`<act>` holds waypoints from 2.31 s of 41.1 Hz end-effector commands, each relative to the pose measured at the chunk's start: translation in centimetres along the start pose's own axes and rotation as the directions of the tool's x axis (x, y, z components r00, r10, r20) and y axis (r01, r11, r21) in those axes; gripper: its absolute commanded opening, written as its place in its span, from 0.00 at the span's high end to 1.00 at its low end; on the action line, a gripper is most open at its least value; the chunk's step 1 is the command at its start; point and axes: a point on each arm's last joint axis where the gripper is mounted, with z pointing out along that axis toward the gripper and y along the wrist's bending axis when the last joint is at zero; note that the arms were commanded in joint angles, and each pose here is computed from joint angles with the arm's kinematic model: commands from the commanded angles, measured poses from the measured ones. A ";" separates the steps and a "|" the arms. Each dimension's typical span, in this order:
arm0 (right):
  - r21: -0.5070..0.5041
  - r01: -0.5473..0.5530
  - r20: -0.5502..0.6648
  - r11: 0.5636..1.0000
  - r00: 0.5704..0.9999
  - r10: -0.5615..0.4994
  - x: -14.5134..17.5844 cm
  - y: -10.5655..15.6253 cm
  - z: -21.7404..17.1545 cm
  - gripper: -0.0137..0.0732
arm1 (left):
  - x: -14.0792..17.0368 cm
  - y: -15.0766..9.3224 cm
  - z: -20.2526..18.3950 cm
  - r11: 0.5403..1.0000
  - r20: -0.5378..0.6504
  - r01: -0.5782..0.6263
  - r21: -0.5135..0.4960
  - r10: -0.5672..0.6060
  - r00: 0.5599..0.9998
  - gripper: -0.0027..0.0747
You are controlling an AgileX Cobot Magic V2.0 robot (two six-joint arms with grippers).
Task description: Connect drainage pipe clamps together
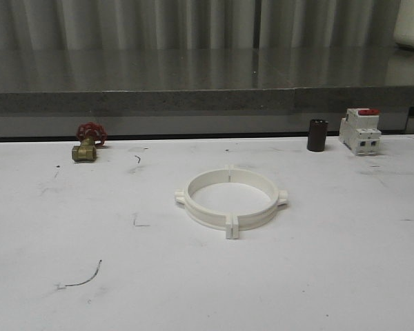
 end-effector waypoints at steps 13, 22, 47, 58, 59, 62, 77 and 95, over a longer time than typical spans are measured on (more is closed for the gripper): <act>0.003 0.005 0.091 1.000 0.996 -0.005 -1.3 0.0 -0.5 0.98 | -0.5 0.2 0.0 0.999 0.127 0.045 -0.011 -0.043 0.991 0.99; 0.003 0.005 0.091 1.000 0.996 -0.005 -1.3 0.0 -0.5 0.98 | -0.5 0.2 0.0 0.999 0.127 0.044 -0.009 -0.042 0.991 0.99; 0.003 0.005 0.091 1.000 0.996 -0.005 -1.3 0.0 -0.5 0.98 | -0.5 0.3 0.0 0.999 0.125 0.027 -0.038 -0.022 0.992 0.99; 0.003 0.005 0.091 1.000 0.996 -0.005 -1.3 0.0 -0.5 0.98 | -0.5 0.5 0.0 0.997 0.124 0.029 -0.071 -0.020 0.992 0.99; 0.003 0.005 0.091 1.000 0.996 -0.005 -1.3 0.0 -0.5 0.98 | -0.5 0.5 0.0 0.997 0.124 0.029 -0.071 -0.020 0.992 0.99; 0.003 0.005 0.091 1.000 0.996 -0.005 -1.3 0.0 -0.5 0.98 | -0.5 0.5 0.0 0.997 0.124 0.029 -0.071 -0.020 0.992 0.99; 0.003 0.005 0.091 1.000 0.996 -0.005 -1.3 0.0 -0.5 0.98 | -0.5 0.5 0.0 0.997 0.124 0.029 -0.071 -0.020 0.992 0.99; 0.136 0.065 0.413 0.989 0.903 -0.116 3.5 -1.3 -2.5 0.98 | -0.5 0.5 0.0 0.997 0.124 0.029 -0.071 -0.020 0.992 0.99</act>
